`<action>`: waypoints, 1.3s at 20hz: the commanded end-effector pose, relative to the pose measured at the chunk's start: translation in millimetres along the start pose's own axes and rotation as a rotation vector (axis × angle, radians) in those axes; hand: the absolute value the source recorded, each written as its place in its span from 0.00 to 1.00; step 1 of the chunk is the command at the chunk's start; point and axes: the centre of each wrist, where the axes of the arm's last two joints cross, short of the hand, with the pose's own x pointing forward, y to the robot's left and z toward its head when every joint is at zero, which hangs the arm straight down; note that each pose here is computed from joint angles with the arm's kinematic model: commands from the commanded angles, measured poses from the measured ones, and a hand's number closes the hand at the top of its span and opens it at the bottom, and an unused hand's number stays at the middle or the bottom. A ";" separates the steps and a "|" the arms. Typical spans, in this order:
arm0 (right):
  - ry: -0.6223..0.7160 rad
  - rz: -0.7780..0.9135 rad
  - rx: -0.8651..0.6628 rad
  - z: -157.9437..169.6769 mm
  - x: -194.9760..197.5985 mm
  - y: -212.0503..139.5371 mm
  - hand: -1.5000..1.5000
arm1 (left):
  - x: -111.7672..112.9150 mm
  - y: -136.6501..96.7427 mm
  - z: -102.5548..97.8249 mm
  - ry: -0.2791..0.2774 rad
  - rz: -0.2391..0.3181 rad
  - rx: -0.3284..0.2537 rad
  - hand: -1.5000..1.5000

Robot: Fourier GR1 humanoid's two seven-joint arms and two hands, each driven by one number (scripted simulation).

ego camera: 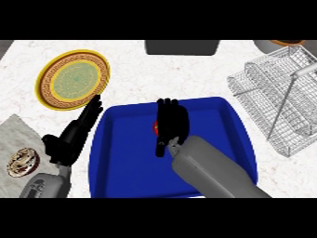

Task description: Pick the tomato from the tray and place it in the tiered basket

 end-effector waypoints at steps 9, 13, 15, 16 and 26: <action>0.848 -0.105 -0.137 -22.3 -232.4 1.4 1.00 | -17.9 43.6 32.5 0.080 -0.006 0.193 0.50; 0.849 -0.199 -0.316 -3.7 -270.6 -33.6 1.00 | -19.0 48.2 39.2 0.082 0.003 0.211 0.50; 0.793 -0.345 -0.441 6.5 -272.2 -57.3 1.00 | -27.1 50.4 49.0 0.098 -0.005 0.220 0.50; 0.760 -0.394 -0.466 11.8 -269.5 -71.6 1.00 | -23.6 46.1 42.7 0.084 0.003 0.228 0.50; 0.567 -0.500 -0.793 104.4 -254.0 -170.2 1.00 | -14.8 27.6 33.5 0.044 0.005 0.127 0.50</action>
